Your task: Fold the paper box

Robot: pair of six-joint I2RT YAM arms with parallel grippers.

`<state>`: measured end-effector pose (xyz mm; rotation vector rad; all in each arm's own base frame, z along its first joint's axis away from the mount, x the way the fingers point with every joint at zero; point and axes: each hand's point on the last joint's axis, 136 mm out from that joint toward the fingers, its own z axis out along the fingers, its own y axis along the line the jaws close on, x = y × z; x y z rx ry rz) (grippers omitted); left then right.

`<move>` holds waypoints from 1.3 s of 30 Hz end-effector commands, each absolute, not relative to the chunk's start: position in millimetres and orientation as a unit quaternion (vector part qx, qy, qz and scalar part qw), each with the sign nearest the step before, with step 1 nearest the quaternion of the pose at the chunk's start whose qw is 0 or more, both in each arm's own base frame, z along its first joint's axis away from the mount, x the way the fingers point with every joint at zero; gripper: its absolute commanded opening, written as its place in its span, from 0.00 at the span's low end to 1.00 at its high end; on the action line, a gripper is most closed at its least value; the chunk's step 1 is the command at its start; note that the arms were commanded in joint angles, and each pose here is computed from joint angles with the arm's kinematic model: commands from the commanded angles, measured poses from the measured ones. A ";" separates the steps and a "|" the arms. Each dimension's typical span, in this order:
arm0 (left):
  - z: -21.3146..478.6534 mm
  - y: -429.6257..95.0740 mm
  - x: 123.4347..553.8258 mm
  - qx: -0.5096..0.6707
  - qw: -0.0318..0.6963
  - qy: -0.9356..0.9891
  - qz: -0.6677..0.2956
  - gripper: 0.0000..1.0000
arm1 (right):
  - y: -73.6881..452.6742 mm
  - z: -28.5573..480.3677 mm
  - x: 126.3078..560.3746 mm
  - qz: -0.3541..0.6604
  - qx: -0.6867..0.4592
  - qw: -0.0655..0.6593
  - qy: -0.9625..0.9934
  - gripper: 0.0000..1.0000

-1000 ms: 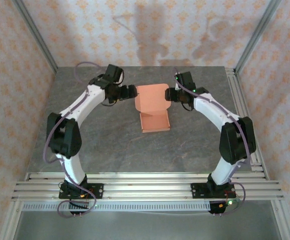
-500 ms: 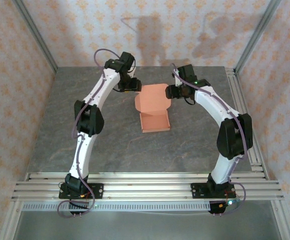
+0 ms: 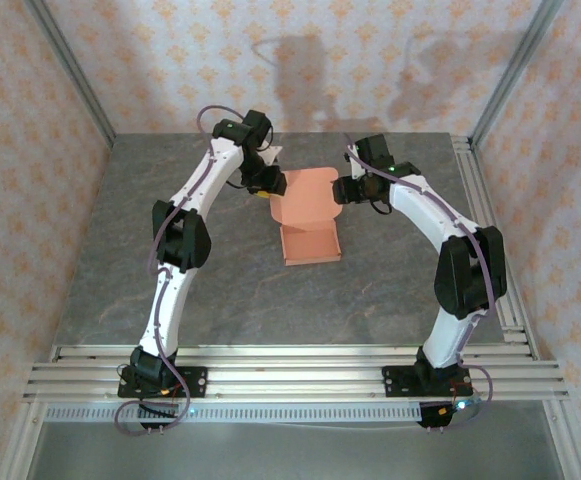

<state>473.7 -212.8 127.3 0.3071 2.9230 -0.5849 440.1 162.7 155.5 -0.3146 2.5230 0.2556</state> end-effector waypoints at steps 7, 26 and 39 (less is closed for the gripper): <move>130.1 -209.2 470.2 0.123 0.076 0.975 -0.171 0.37 | 153.9 166.8 435.3 0.088 -0.116 0.303 0.942 0.62; 129.9 -214.0 474.1 0.131 0.083 0.971 -0.183 0.04 | 153.7 183.2 431.9 0.094 -0.114 0.319 0.936 0.62; 160.4 -213.3 476.1 0.174 0.159 0.956 -0.175 0.00 | 150.7 197.1 432.1 0.114 -0.125 0.328 0.930 0.62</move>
